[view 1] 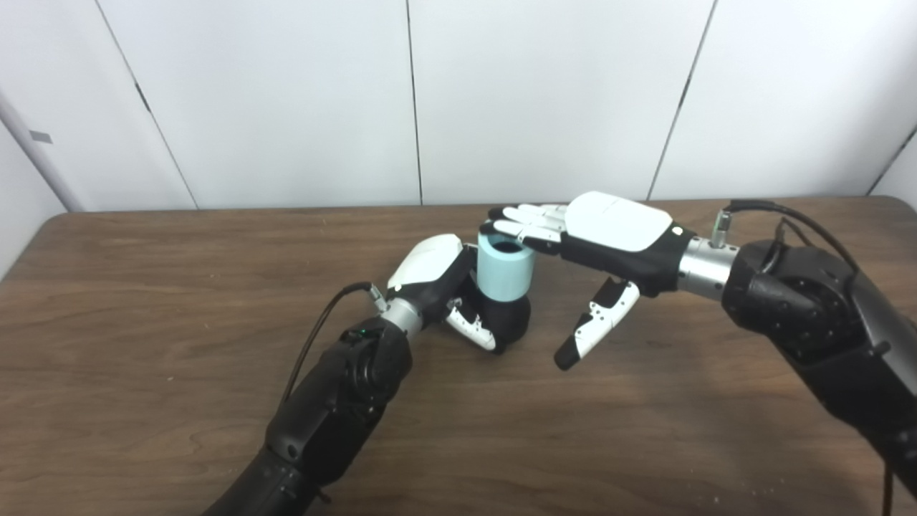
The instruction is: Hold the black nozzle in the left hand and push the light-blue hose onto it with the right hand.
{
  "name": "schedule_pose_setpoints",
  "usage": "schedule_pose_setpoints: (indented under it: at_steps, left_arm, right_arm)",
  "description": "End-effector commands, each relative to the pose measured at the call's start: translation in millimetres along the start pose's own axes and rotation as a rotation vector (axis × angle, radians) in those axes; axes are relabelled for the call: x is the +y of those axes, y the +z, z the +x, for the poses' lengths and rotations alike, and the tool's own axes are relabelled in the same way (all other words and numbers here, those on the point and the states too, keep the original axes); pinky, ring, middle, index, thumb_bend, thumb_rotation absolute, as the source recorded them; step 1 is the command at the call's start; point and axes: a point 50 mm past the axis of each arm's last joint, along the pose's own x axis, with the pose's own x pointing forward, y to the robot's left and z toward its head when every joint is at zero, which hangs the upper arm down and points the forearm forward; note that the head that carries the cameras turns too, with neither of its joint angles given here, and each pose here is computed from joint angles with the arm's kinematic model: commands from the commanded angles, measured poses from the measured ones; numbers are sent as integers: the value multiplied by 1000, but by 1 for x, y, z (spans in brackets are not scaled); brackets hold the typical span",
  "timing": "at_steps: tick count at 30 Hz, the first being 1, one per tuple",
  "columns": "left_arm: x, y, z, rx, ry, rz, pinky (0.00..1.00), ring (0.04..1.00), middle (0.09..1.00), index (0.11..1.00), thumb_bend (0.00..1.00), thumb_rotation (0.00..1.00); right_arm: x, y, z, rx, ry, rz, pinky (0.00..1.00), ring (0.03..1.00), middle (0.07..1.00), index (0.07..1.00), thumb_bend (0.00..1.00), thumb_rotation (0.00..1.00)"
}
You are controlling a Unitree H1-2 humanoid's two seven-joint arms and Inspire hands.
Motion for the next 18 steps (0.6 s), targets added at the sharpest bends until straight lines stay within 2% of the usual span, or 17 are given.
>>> schedule_pose_setpoints:
  at_steps: [1,6,12,15,18]
  left_arm:
    - [-30,-34,-9,147,-150,0,516,493,510,471,524,0]
    - [-29,-35,-8,145,-151,4,533,495,513,469,524,0]
    - [-29,-36,-9,141,-150,2,541,500,506,473,525,0]
    - [-29,-36,-9,143,-149,1,538,498,500,475,526,0]
    - [-29,-36,-9,142,-147,-3,550,503,499,475,526,0]
  right_arm:
    - [-10,9,1,-16,-72,-21,904,969,1000,1000,727,627]
    - [-11,6,0,31,-142,23,844,957,1000,1000,713,544]
    - [-11,4,-5,115,-213,131,837,959,1000,1000,766,446]
    - [-12,1,-10,151,-242,219,773,948,1000,1000,818,370]
    - [-9,-5,-16,188,-286,346,759,942,1000,1000,844,310]
